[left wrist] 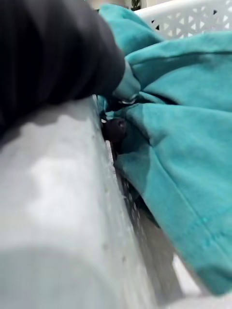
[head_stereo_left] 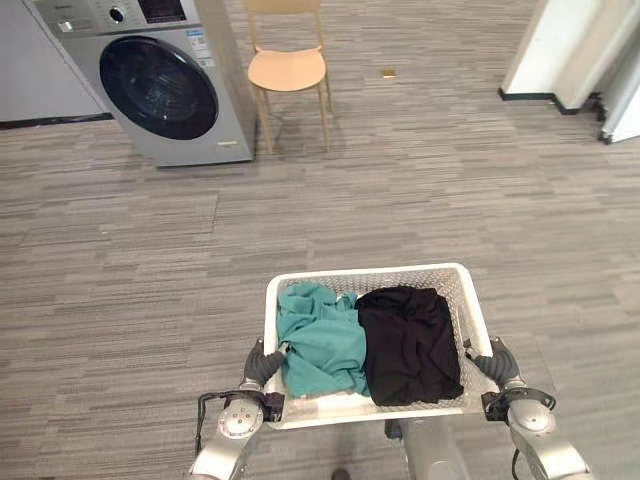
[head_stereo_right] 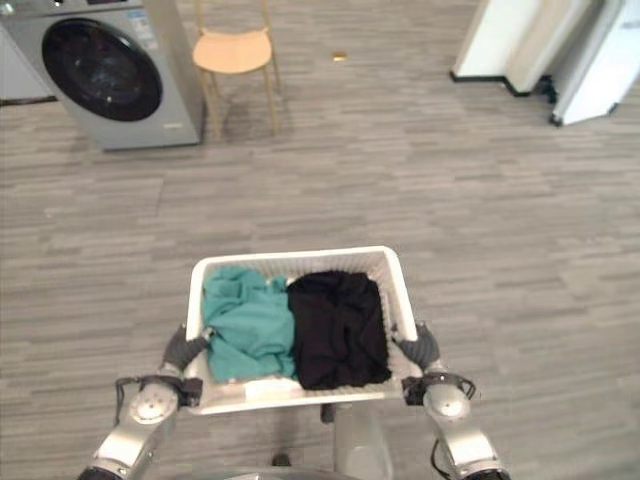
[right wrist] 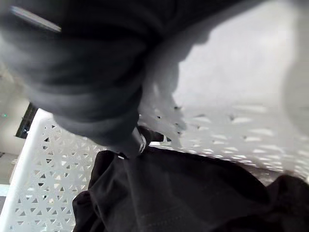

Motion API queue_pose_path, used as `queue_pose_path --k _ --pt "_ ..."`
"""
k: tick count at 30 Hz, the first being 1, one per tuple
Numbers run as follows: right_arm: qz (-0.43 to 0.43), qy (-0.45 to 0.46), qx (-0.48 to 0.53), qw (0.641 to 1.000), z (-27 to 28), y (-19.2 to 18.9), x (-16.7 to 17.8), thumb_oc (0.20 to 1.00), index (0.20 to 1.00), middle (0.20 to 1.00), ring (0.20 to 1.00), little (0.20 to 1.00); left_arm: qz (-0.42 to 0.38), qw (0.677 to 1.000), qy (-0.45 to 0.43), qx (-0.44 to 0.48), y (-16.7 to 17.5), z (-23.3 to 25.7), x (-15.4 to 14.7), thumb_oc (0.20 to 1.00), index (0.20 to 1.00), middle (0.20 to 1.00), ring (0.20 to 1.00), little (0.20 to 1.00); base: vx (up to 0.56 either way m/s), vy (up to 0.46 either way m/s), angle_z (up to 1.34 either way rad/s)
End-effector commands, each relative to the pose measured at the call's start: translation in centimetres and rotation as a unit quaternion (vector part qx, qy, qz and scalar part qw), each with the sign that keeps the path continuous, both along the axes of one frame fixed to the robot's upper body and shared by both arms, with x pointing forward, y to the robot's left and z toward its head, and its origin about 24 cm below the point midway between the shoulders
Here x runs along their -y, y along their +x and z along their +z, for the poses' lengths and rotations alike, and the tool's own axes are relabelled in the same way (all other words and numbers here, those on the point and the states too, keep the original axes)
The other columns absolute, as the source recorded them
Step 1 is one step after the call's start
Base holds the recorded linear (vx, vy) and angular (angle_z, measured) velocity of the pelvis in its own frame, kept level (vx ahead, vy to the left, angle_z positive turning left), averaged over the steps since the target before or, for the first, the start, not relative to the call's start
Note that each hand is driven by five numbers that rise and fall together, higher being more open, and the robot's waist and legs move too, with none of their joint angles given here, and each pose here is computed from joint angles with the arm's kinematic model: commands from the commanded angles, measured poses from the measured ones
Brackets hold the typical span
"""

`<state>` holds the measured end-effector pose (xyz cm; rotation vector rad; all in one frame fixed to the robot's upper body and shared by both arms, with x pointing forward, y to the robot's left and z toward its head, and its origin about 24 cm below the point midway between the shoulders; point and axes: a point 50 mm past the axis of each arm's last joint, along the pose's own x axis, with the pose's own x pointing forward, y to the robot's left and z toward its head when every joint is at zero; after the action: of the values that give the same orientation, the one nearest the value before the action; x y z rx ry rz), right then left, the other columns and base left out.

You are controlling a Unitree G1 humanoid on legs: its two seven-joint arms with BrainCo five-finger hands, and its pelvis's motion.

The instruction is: Grab the laundry basket,head to the washer,open it,put in the laundry and shut it.

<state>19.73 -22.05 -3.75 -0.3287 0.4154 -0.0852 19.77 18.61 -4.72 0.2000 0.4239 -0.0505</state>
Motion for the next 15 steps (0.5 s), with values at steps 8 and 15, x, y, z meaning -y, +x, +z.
queue_pose_path --k 8,15 --pt "0.053 0.039 0.101 0.993 3.6 1.9 -0.5 0.2 0.2 0.2 0.2 0.2 -0.018 0.997 -0.025 0.071 1.3 2.3 0.9 0.2 0.2 0.2 0.2 0.2 0.42 -0.22 0.43" --pt "0.022 0.032 0.104 0.994 3.6 1.6 0.4 0.2 0.2 0.2 0.2 0.2 -0.021 0.997 -0.024 0.074 1.7 2.6 1.4 0.2 0.2 0.2 0.2 0.2 0.51 0.075 -0.05"
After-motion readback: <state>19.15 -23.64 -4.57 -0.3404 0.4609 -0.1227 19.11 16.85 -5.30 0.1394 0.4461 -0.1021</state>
